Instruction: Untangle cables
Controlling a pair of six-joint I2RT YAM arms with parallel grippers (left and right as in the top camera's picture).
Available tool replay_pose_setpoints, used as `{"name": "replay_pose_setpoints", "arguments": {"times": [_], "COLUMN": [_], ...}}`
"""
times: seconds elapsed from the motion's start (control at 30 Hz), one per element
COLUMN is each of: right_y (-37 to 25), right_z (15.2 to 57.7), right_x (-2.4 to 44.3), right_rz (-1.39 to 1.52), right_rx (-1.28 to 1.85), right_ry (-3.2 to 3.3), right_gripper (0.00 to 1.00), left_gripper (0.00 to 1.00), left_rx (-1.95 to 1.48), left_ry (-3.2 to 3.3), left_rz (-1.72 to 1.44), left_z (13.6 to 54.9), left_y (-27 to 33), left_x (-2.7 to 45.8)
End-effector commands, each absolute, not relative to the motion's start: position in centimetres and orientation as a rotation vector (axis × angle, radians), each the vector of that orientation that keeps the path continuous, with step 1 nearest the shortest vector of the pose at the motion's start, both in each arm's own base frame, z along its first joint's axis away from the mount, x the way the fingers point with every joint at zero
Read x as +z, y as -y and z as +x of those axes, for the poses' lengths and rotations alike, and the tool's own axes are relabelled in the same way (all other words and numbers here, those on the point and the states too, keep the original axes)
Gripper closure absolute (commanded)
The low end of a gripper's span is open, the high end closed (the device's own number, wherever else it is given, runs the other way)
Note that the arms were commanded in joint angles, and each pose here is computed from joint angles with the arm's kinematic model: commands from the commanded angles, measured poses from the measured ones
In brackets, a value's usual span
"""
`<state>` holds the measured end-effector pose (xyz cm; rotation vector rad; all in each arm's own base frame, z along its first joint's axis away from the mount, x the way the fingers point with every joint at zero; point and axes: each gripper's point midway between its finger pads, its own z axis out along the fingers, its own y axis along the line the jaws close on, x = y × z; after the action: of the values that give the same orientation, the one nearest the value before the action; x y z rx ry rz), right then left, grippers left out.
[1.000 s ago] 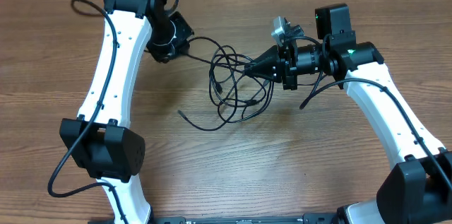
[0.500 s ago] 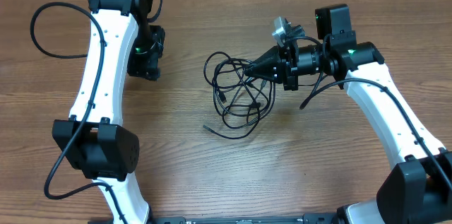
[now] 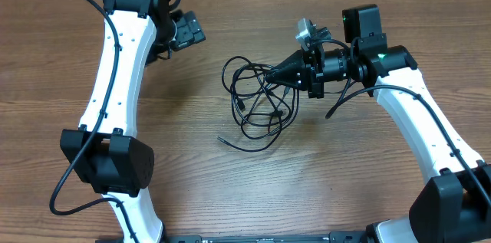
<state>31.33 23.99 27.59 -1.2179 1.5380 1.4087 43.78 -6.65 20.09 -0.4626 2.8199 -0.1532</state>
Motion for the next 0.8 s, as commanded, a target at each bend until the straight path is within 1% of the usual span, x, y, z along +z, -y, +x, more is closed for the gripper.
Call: {"name": "replay_pose_setpoints", "arguments": {"times": [0.0,0.07,0.1,0.13,0.23,0.37,0.5,0.77], "right_y": [-24.1,-24.1,-24.1,-24.1,-24.1,-24.1,-24.1,-24.1], "right_z": [30.9,30.9,30.9,30.9,30.9,30.9,30.9,30.9], "right_x": [28.7,28.7,28.7,28.7,28.7,28.7,28.7,28.7], "right_rz": [-1.233,-1.233,-1.233,-1.233,-1.233,-1.233,-1.233,-1.233], "right_rx": [1.423,1.423,1.422,1.422,1.422,1.422,1.422,1.423], "right_ry": [-1.486,-1.486,-1.486,-1.486,-1.486,-1.486,-1.486,-1.486], "right_gripper": [0.96,0.96,0.96,0.96,0.96,0.96,0.96,0.96], "left_gripper": [0.0,0.0,0.0,0.0,0.0,0.0,0.0,0.0], "left_rx": [-0.315,-0.414,-0.492,-0.535,-0.56,-0.493,-0.506,-0.473], "left_ry": [-2.734,-2.641,-2.549,-2.481,-2.353,-2.318,-2.309,-2.213], "left_rz": [0.321,0.67,0.903,1.039,1.269,1.321,1.323,1.445], "left_z": [43.9,43.0,42.0,41.3,40.2,40.8,40.7,41.3], "left_y": [10.9,13.0,14.2,14.9,15.5,15.1,15.3,17.1], "left_x": [22.6,22.9,23.2,23.4,23.5,23.4,23.5,22.8]}}
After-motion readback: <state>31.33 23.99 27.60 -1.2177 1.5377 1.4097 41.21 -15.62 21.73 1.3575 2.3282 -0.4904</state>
